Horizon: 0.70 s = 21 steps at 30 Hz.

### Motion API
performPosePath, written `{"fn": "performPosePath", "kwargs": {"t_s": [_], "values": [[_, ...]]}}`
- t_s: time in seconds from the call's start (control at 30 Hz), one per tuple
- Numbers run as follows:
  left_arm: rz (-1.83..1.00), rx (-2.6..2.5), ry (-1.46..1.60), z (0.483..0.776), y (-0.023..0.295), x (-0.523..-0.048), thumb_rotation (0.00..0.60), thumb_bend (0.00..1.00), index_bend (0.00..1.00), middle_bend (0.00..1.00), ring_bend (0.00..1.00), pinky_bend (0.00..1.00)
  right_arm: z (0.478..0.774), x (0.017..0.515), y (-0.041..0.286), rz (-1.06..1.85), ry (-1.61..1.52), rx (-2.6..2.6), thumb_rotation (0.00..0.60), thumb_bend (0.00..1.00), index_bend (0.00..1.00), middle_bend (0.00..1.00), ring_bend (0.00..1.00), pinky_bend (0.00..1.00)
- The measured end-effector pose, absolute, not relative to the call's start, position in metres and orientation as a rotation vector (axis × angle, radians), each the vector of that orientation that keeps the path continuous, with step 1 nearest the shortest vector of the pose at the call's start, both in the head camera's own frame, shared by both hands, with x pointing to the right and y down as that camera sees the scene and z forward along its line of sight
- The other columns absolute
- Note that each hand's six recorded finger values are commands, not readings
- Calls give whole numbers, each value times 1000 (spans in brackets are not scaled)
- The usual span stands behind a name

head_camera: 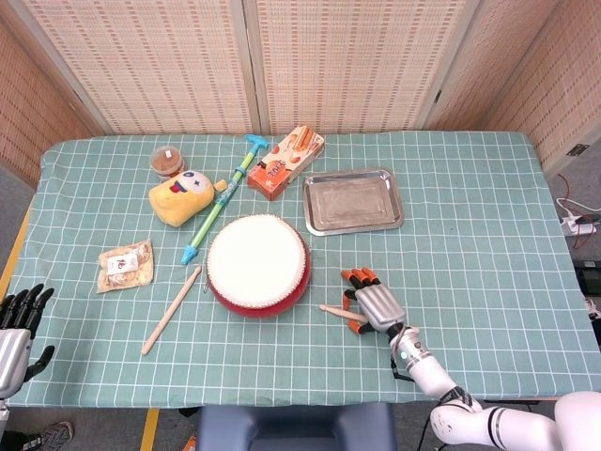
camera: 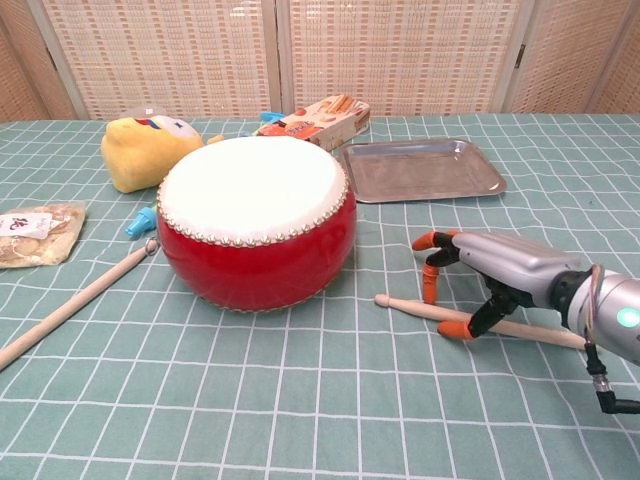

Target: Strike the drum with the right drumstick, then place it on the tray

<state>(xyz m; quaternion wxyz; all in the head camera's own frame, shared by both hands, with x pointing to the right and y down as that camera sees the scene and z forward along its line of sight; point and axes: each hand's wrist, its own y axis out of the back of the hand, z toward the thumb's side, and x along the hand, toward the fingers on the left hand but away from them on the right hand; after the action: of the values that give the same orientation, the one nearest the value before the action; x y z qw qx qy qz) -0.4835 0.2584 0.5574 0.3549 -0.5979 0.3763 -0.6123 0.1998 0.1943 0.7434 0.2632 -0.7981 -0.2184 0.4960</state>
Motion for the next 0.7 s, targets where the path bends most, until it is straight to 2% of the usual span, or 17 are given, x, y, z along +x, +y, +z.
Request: {"fn": "performPosePath", "kwargs": {"t_s": [0.13,0.27,0.33,0.7], "values": [[-1581,-1546,973,558,258,-484,600,265,0,0,0,0,747,198,195,1351,-577,-2156,600,300,517,61,0,0],[-1583,-1546,978,559,258,-486,600,266,0,0,0,0,747,198,195,1349,-581,-2162,600,448,593,61,0,0],[-1585,-1546,980,559,259,-487,600,266,0,0,0,0,745,199,193,1341,-609,-2163,600,484,619,62,0,0],[-1587,-1544,981,557,261,-489,600,266,0,0,0,0,707,227,163,1250,-944,-2239,600,496,682,118,0,0]]}}
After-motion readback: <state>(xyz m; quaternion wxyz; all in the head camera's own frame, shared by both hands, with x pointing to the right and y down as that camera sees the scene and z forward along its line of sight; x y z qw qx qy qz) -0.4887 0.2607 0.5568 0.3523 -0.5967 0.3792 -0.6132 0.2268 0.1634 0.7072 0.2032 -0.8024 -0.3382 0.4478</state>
